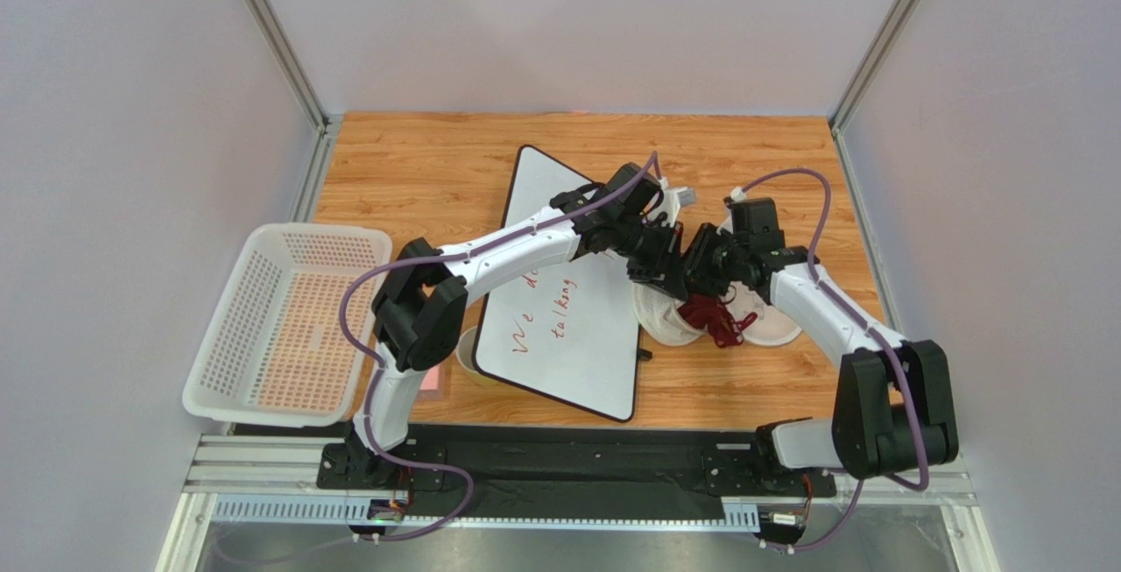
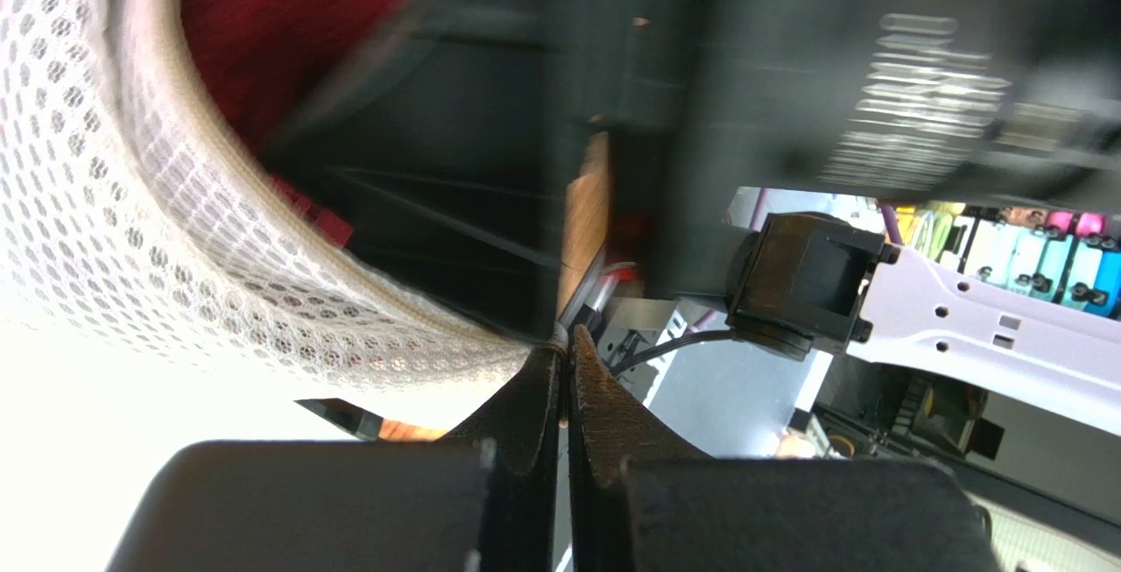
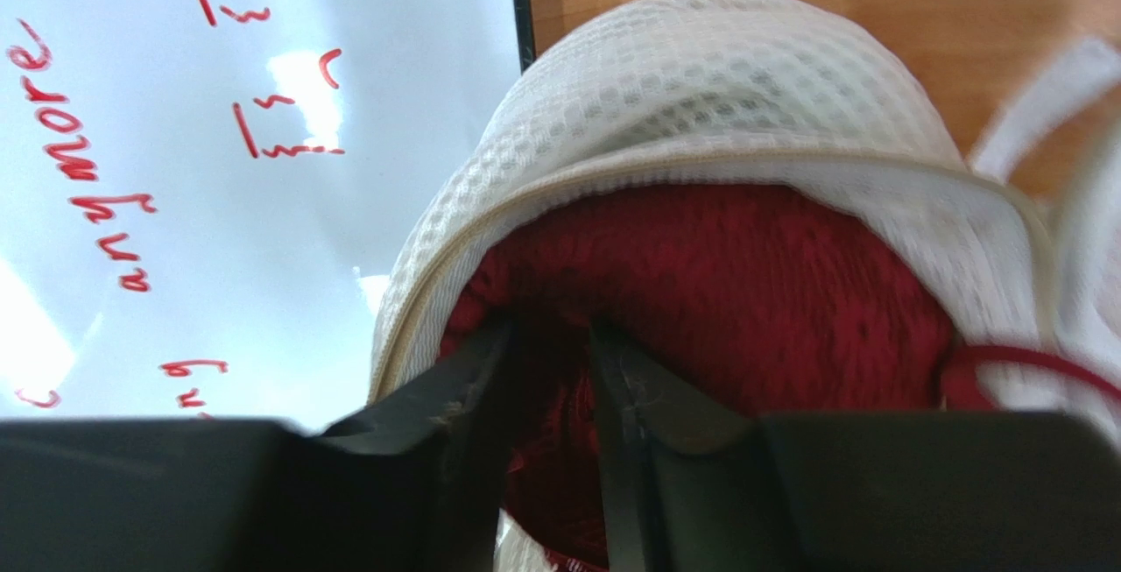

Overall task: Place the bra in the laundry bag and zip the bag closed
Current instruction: Place the bra in the laundry bag.

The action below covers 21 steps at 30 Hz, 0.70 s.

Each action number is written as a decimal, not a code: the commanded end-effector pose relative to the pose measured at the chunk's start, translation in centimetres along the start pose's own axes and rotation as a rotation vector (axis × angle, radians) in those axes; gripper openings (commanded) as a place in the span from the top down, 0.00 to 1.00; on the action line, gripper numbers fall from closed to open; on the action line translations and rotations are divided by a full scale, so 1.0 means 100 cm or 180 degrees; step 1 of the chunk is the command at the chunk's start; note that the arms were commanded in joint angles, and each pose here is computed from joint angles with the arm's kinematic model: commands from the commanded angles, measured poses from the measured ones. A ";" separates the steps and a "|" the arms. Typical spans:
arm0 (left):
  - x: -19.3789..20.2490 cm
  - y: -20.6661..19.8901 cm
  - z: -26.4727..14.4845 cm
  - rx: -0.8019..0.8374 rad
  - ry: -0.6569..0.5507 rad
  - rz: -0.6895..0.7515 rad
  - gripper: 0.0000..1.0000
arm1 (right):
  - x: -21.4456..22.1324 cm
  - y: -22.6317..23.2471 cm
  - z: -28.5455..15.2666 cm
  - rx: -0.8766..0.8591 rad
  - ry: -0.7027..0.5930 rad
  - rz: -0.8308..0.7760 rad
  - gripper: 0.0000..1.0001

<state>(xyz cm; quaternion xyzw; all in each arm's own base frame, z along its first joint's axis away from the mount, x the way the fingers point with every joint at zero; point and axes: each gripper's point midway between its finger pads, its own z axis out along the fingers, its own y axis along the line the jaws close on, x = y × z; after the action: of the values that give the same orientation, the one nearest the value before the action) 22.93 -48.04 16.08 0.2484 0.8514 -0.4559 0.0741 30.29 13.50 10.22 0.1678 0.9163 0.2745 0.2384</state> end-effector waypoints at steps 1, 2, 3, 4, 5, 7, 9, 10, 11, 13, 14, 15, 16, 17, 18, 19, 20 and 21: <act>-0.015 -0.031 -0.012 0.0223 -0.0143 0.0216 1.00 | -0.025 -0.006 -0.063 0.0437 -0.0426 -0.0146 0.40; -0.015 -0.032 -0.012 0.0231 -0.0140 0.0222 1.00 | -0.033 -0.010 -0.079 0.0571 -0.0629 -0.0143 0.32; -0.014 -0.031 -0.011 0.0239 -0.0123 0.0216 1.00 | -0.032 -0.015 -0.091 0.0686 -0.0661 -0.0098 0.19; -0.014 -0.031 -0.010 0.0239 -0.0125 0.0221 1.00 | -0.038 -0.022 -0.101 0.0778 -0.0778 0.0004 0.15; -0.014 -0.031 -0.011 0.0245 -0.0123 0.0219 1.00 | -0.046 -0.032 -0.116 0.0948 -0.1012 0.0068 0.11; -0.014 -0.031 -0.011 0.0251 -0.0117 0.0231 1.00 | -0.048 -0.054 -0.129 0.1160 -0.1147 0.0288 0.02; -0.014 -0.032 -0.011 0.0259 -0.0120 0.0242 1.00 | -0.051 -0.072 -0.141 0.1326 -0.1297 0.0467 0.00; -0.014 -0.032 -0.011 0.0261 -0.0122 0.0245 1.00 | -0.048 -0.088 -0.144 0.1526 -0.1342 0.0563 0.00; -0.014 -0.033 -0.012 0.0273 -0.0116 0.0260 1.00 | -0.044 -0.098 -0.146 0.1615 -0.1380 0.0748 0.00; -0.014 -0.032 -0.012 0.0266 -0.0114 0.0281 1.00 | -0.030 -0.133 -0.143 0.1837 -0.1389 0.1142 0.05; -0.014 -0.032 -0.012 0.0266 -0.0115 0.0291 1.00 | -0.031 -0.142 -0.144 0.1899 -0.1514 0.1314 0.08; -0.014 -0.032 -0.012 0.0270 -0.0112 0.0291 1.00 | -0.028 -0.156 -0.143 0.1991 -0.1553 0.1455 0.12; -0.013 -0.033 -0.012 0.0284 -0.0100 0.0294 1.00 | -0.024 -0.164 -0.139 0.2037 -0.1547 0.1550 0.14; -0.013 -0.034 -0.012 0.0299 -0.0097 0.0315 1.00 | -0.017 -0.175 -0.128 0.2060 -0.1452 0.1654 0.16; -0.014 -0.035 -0.012 0.0307 -0.0094 0.0330 1.00 | -0.016 -0.182 -0.124 0.2094 -0.1428 0.1722 0.22; -0.014 -0.033 -0.011 0.0299 -0.0097 0.0335 1.00 | -0.017 -0.186 -0.119 0.2116 -0.1409 0.1722 0.24; -0.013 -0.034 -0.011 0.0317 -0.0084 0.0357 1.00 | -0.018 -0.193 -0.118 0.2214 -0.1422 0.1719 0.24; -0.014 -0.035 -0.010 0.0323 -0.0085 0.0370 1.00 | -0.016 -0.200 -0.111 0.2300 -0.1291 0.1693 0.25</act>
<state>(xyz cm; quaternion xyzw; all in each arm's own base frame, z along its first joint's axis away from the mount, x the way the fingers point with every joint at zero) 22.65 -48.24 16.51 0.2619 0.8417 -0.4664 0.0731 20.96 -6.08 8.48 0.4986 0.8276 -0.0207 0.2572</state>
